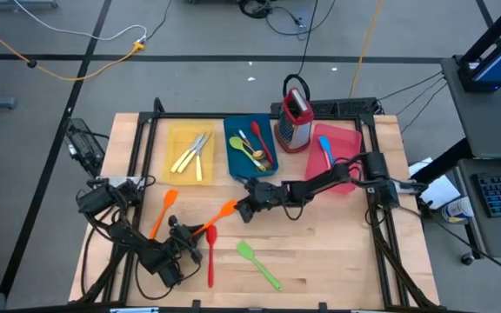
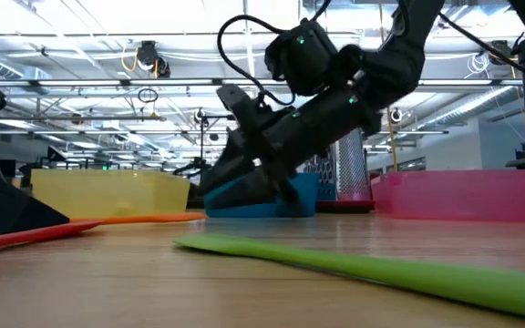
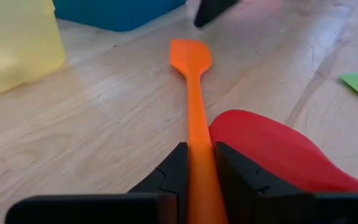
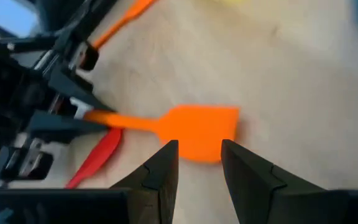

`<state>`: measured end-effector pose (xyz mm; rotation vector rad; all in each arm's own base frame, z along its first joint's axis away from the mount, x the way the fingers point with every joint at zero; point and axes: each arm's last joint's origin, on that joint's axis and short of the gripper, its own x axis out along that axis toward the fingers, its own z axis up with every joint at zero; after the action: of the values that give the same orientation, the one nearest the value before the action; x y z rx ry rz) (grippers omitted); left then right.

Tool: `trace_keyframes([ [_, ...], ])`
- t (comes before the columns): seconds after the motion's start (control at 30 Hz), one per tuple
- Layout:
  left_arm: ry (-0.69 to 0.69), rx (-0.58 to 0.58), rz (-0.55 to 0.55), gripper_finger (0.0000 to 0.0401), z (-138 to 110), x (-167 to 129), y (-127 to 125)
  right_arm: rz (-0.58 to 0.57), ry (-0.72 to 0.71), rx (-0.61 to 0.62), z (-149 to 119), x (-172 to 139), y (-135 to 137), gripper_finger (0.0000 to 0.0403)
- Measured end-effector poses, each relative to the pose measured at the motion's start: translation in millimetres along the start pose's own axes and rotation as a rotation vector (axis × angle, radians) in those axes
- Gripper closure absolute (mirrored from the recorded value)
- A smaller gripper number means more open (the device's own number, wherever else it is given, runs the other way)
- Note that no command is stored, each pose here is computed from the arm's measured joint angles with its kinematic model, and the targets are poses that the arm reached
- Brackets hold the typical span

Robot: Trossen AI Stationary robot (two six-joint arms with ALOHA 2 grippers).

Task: Pick & Place Kitchen Items
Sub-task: Put the right orange spatula into the pink bin

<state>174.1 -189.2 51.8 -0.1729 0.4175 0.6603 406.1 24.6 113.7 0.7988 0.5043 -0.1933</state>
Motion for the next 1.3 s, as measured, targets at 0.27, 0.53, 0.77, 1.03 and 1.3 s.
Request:
trace_keyframes([
  [0.27,0.0,0.009,0.001,0.0336,2,4,-2,-0.187,-0.012,-0.01,-2,-10,-2,0.0287],
  [0.53,-0.008,0.13,-0.003,0.0333,11,21,-13,-0.13,-0.014,0.062,2,-5,-5,0.0287],
  [0.77,-0.011,0.164,0.015,0.0327,20,36,-17,-0.127,0.031,0.087,-2,-3,-8,0.0287],
  [1.03,-0.004,0.168,0.008,0.0326,19,36,-18,-0.16,0.008,0.025,-3,-3,-9,0.0287],
  [1.3,0.006,0.184,0.004,0.0325,19,36,-18,-0.191,-0.008,0.015,0,-6,-8,0.0287],
])
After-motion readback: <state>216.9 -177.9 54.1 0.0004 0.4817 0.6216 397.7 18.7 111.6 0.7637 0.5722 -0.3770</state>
